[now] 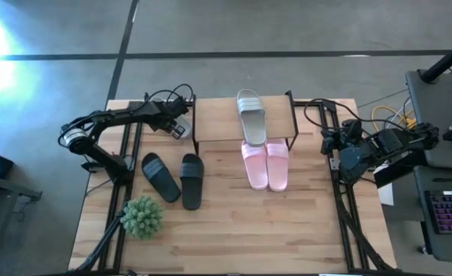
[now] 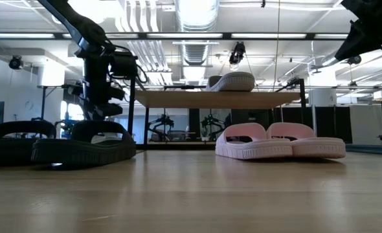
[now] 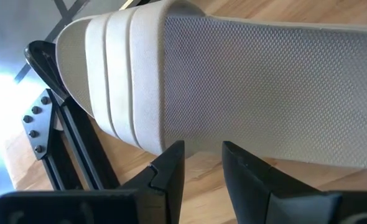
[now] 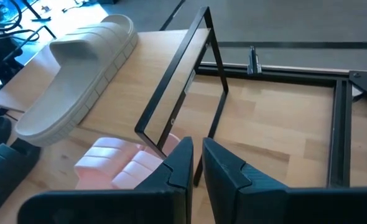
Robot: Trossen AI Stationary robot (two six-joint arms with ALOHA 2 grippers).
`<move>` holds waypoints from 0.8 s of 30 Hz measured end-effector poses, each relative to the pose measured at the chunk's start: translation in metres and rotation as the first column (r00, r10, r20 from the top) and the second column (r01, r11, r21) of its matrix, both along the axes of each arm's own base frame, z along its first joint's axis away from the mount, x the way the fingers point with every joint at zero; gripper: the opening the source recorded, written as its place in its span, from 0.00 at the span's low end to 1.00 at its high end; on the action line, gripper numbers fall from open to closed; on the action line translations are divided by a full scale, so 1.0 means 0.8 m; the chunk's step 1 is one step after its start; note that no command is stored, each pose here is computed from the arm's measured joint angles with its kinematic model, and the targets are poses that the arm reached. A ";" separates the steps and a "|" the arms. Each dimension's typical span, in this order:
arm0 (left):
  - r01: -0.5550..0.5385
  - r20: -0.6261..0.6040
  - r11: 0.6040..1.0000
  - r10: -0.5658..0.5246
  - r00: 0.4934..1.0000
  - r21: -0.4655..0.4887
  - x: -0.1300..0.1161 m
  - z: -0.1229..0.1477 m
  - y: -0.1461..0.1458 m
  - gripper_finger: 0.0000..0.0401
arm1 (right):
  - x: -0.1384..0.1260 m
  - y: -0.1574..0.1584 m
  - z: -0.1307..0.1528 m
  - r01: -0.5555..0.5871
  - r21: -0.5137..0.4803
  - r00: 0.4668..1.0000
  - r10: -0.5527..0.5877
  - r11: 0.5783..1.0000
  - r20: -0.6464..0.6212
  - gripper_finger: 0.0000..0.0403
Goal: Pick and place slides into the shelf
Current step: Put the gray slide on the shelf
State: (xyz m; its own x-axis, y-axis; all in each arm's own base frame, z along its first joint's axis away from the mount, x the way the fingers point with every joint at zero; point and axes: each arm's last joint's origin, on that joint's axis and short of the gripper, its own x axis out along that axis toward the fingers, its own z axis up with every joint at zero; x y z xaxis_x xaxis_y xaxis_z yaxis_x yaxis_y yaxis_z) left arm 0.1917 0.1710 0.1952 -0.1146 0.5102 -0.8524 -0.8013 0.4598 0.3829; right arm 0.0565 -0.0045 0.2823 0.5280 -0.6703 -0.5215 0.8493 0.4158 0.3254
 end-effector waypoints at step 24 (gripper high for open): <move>-0.005 0.257 0.999 -0.004 0.966 0.036 0.019 0.068 0.010 0.23 | 0.000 0.000 0.000 0.006 0.007 1.000 -0.006 1.000 0.009 0.07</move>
